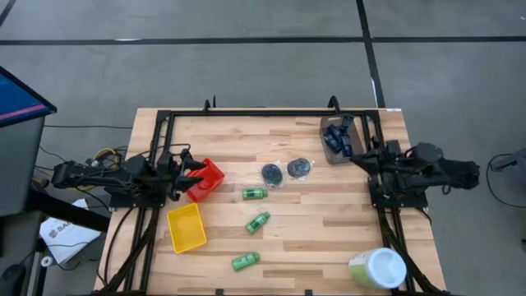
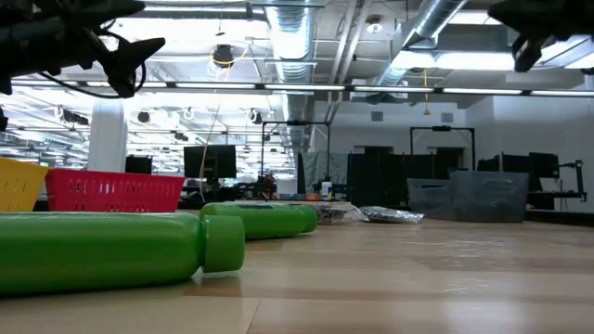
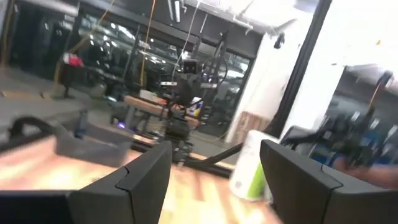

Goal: Pick & Place Travel size toiletries
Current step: Put the top bottle of shampoo into the red bin

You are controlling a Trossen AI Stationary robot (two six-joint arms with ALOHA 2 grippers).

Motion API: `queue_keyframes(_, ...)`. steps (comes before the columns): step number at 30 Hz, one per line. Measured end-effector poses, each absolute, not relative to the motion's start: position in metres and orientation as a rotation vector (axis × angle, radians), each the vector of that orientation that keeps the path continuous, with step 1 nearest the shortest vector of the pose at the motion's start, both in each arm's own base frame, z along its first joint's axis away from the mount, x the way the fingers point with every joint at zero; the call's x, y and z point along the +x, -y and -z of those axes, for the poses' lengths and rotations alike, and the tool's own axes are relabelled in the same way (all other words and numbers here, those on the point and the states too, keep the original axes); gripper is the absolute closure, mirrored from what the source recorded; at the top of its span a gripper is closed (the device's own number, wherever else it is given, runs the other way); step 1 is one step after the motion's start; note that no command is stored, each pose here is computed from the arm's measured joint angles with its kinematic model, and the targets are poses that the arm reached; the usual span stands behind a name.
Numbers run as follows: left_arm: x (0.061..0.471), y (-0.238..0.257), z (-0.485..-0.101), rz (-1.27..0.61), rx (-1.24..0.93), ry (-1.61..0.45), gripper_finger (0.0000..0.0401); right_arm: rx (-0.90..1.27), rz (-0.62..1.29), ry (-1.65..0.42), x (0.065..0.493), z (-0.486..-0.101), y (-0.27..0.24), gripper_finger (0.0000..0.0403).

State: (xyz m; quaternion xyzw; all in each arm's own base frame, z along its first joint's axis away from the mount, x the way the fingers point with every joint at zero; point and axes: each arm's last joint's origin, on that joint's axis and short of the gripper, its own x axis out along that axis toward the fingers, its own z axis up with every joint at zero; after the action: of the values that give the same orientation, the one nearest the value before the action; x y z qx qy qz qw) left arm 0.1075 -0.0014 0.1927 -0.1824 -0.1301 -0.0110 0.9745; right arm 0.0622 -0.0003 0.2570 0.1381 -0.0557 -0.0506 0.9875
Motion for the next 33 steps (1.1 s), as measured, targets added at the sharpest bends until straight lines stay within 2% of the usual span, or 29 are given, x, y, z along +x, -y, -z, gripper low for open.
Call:
queue_keyframes(4, 0.107, 0.001, -0.194, 0.046, -0.517, 0.275, 0.0159, 0.313, 0.101, 0.095, 0.074, -0.232, -0.001, 0.0403)
queue_keyframes(11, 0.107, 0.001, -0.196, 0.054, -0.537, 0.297, 0.0159, 0.430, 0.067, 0.070, 0.088, -0.199, -0.003, 0.0403)
queue_keyframes(23, 0.106, 0.001, -0.198, 0.065, -0.600, 0.318, 0.0159, 0.451, 0.056, 0.031, 0.096, -0.172, -0.004, 0.0403)
queue_keyframes(33, 0.105, 0.001, -0.201, 0.070, -0.601, 0.347, 0.0159, 0.440, 0.045, 0.030, 0.097, -0.169, -0.005, 0.0403)
